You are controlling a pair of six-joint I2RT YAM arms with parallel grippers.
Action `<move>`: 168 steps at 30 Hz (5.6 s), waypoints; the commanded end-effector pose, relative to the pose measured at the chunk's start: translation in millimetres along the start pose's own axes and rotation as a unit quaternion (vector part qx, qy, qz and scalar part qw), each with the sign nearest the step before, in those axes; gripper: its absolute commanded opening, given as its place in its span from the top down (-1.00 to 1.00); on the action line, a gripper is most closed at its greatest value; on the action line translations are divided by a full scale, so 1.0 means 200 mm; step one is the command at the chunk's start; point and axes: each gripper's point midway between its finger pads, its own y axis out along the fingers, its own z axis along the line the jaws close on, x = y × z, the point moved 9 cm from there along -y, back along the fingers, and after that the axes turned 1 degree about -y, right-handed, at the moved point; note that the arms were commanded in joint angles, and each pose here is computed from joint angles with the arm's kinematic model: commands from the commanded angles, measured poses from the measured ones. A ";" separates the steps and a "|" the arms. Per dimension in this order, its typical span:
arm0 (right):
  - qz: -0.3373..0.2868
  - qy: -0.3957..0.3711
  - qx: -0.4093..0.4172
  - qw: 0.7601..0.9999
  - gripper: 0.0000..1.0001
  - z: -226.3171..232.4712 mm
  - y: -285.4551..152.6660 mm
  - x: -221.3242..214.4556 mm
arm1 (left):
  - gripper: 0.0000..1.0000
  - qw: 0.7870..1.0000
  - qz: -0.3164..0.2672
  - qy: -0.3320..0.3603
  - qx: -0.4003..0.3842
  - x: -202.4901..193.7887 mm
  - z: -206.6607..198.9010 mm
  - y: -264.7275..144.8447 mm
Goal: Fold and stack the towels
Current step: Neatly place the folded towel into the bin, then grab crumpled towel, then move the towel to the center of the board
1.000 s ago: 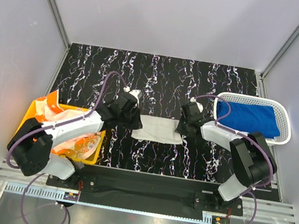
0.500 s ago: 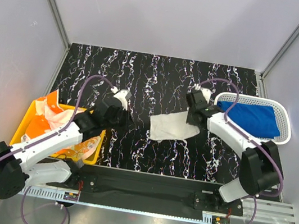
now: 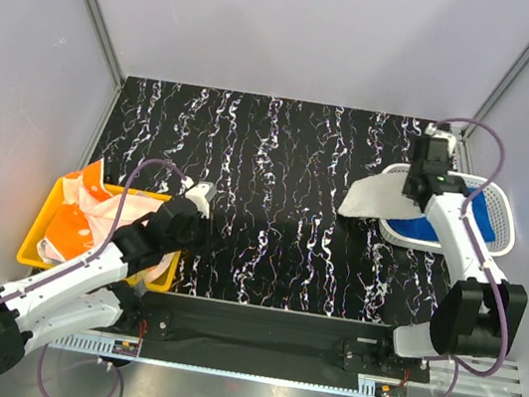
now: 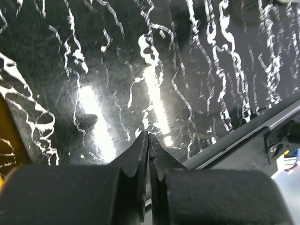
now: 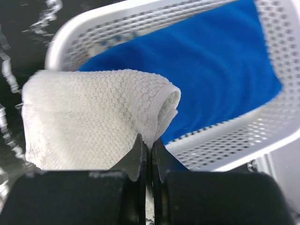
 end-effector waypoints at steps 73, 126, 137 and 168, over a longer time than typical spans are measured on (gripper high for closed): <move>-0.043 0.026 0.311 0.949 -1.00 0.98 -0.49 -0.29 | 0.43 0.943 -0.156 -0.134 0.264 0.28 0.08 -0.19; -0.027 -0.036 0.374 0.926 -1.00 1.02 -0.49 -0.43 | 1.00 0.855 -0.196 -0.316 0.361 0.27 0.47 -0.12; -0.031 -0.036 0.369 0.928 -0.99 1.01 -0.50 -0.41 | 1.00 0.885 -0.251 -0.255 0.299 0.51 0.27 -0.37; -0.110 0.141 0.198 0.964 -0.99 0.34 -0.54 0.00 | 1.00 0.989 0.068 0.089 -0.093 0.33 -1.14 0.33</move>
